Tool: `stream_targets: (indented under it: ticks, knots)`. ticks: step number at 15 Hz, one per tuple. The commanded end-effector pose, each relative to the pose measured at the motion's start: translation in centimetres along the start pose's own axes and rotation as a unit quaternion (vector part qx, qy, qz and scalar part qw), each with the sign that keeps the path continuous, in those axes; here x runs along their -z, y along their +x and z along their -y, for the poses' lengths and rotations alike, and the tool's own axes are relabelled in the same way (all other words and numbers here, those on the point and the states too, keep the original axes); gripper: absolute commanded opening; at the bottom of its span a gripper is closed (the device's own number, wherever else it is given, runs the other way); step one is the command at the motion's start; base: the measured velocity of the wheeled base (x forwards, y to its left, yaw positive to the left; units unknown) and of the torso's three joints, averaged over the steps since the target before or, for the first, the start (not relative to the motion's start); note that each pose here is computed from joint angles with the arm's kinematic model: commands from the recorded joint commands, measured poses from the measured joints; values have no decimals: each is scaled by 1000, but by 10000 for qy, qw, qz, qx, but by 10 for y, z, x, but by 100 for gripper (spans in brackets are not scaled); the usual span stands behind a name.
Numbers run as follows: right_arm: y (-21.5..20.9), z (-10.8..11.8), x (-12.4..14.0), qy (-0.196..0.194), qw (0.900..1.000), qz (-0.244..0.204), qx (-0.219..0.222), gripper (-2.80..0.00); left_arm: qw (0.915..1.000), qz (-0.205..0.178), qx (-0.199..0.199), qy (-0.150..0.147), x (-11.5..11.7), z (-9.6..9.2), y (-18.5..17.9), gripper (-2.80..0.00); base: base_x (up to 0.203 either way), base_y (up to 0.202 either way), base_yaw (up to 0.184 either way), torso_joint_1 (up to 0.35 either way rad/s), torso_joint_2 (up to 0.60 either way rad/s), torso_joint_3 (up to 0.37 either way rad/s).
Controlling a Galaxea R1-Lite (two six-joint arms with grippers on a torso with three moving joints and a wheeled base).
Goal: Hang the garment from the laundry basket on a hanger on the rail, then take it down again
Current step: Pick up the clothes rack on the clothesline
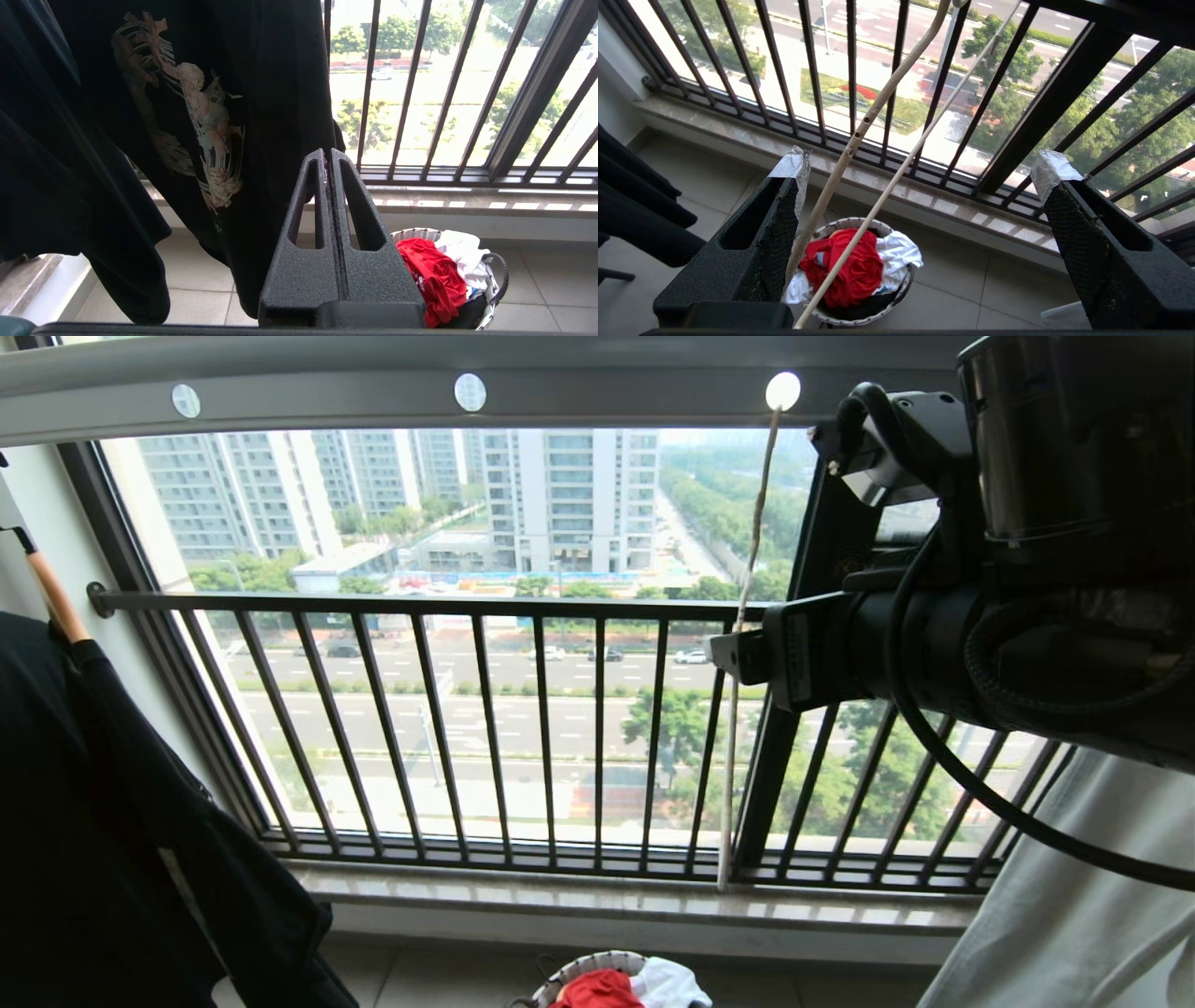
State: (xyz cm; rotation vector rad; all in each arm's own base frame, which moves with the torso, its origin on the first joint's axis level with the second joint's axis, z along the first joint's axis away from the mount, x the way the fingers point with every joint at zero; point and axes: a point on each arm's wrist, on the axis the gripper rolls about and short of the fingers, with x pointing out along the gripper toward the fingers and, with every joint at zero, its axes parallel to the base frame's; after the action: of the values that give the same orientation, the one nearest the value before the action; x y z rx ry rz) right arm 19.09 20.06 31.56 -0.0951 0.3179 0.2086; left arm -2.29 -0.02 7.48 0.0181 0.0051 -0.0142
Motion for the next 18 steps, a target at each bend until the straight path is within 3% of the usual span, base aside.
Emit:
stream_targets:
  ticks: [1, 6, 9, 14, 15, 18]
  knots:
    - [-4, 3, -2, 36, 10000, 44, 19, 0, 10000, -9, -1, 1, 0, 0, 0, -280, 0, 0, 0, 0, 0, 0]
    - [24, -8, 11, -69, 9997, -223, 93, 0, 10000, -4, -1, 1, 0, 0, 0, -280, 0, 0, 0, 0, 0, 0]
    - [43, -18, 13, -111, 9998, -134, 44, 0, 10000, -4, -1, 1, 0, 0, 0, -280, 0, 0, 0, 0, 0, 0]
    - [56, -6, 12, -155, 9993, -143, 301, 0, 10000, -4, -1, 1, 0, 0, 0, -280, 0, 0, 0, 0, 0, 0]
    - [57, -3, 11, -151, 9992, -137, 343, -280, 10000, 3, -2, 1, 0, 0, 0, -280, 0, 0, 0, 0, 0, 0]
    - [57, 0, 8, -155, 9992, -66, 376, -280, 10000, -2, -2, 1, 0, 0, 0, -280, 0, 0, 0, 0, 0, 0]
